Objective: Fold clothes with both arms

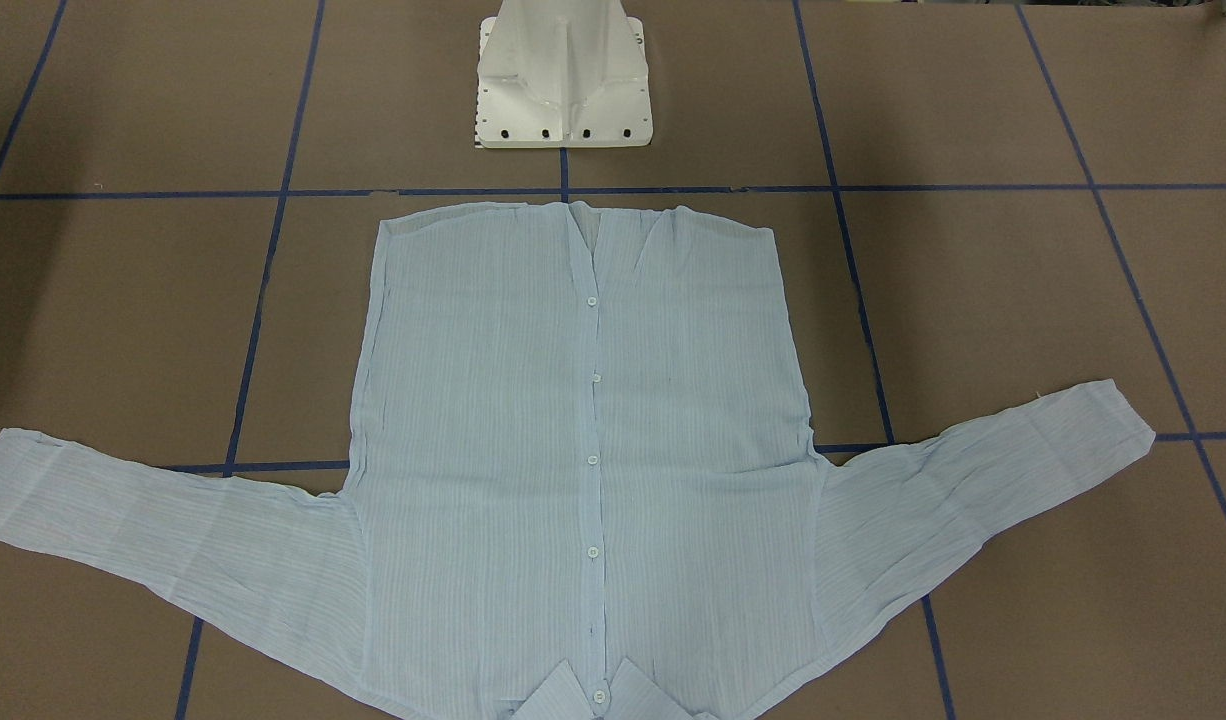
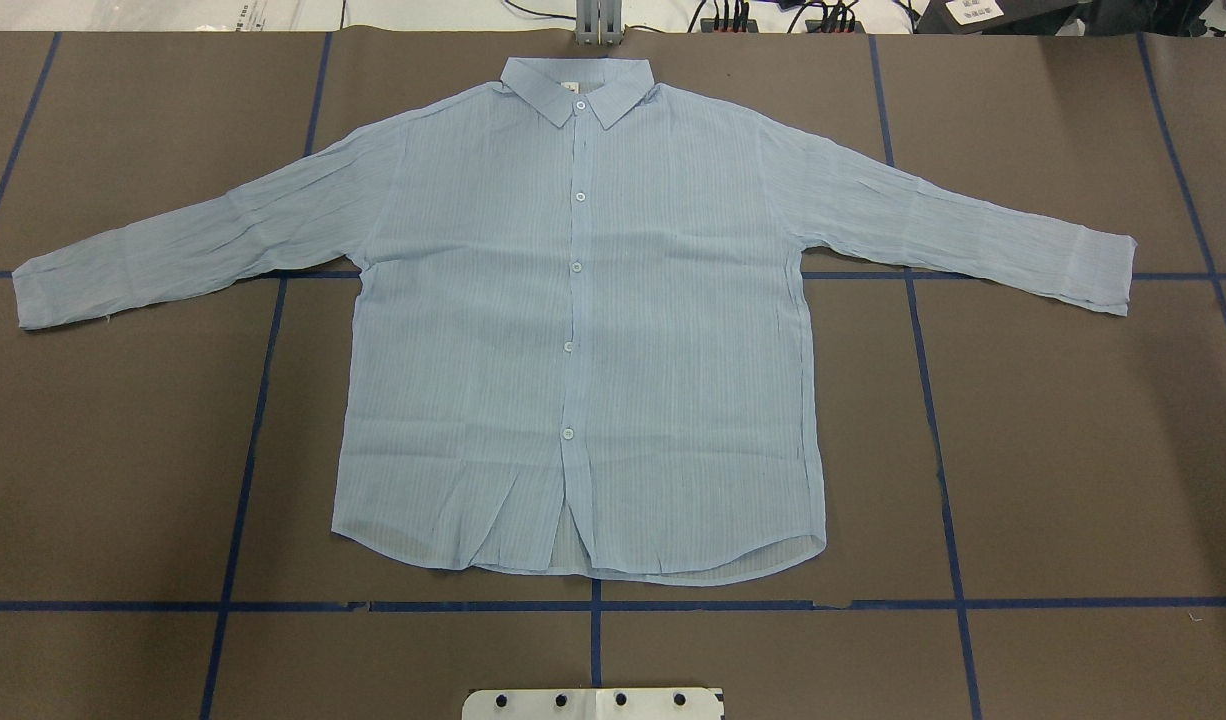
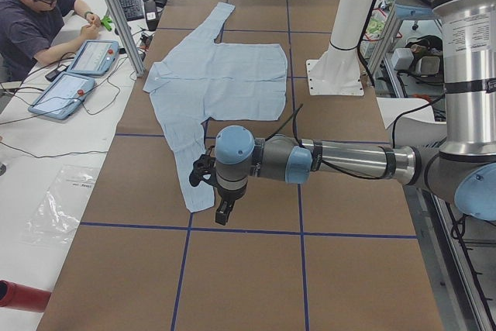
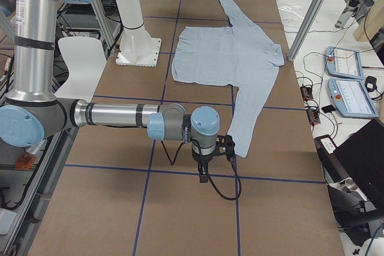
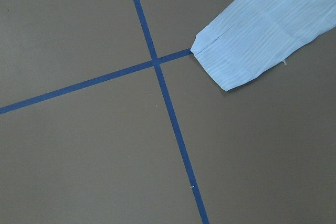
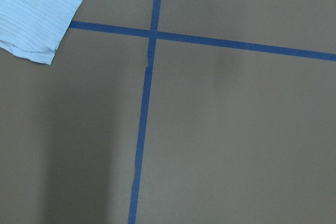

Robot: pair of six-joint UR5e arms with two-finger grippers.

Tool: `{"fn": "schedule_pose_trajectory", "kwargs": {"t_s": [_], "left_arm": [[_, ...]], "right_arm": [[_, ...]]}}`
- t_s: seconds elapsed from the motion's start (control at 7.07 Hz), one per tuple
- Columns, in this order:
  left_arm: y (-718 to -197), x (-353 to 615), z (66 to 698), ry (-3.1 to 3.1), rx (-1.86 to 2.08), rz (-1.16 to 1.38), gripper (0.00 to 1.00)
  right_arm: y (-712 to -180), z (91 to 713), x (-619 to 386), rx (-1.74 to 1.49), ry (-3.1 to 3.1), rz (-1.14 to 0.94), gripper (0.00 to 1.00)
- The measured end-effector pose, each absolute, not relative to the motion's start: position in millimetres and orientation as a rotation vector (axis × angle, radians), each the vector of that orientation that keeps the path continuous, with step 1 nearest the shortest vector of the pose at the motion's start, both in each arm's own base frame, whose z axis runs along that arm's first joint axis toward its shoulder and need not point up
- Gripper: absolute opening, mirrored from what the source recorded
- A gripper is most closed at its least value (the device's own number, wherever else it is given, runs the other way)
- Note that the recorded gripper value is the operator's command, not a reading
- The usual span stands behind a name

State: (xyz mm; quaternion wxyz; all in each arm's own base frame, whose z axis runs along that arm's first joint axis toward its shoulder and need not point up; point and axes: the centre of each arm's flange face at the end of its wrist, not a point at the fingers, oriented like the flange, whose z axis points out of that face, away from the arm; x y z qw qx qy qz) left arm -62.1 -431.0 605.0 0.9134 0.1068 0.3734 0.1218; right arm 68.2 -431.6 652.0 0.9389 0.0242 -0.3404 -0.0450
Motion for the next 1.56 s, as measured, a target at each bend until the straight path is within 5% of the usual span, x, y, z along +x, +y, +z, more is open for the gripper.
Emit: {"fn": "schedule_pose_trajectory", "kwargs": {"t_s": [1.56], "left_arm": [[-471, -72, 501, 0.589, 0.712, 0.298, 1.0]], "right_arm": [[-488, 565, 48, 0.301, -0.832, -0.213, 1.0]]}}
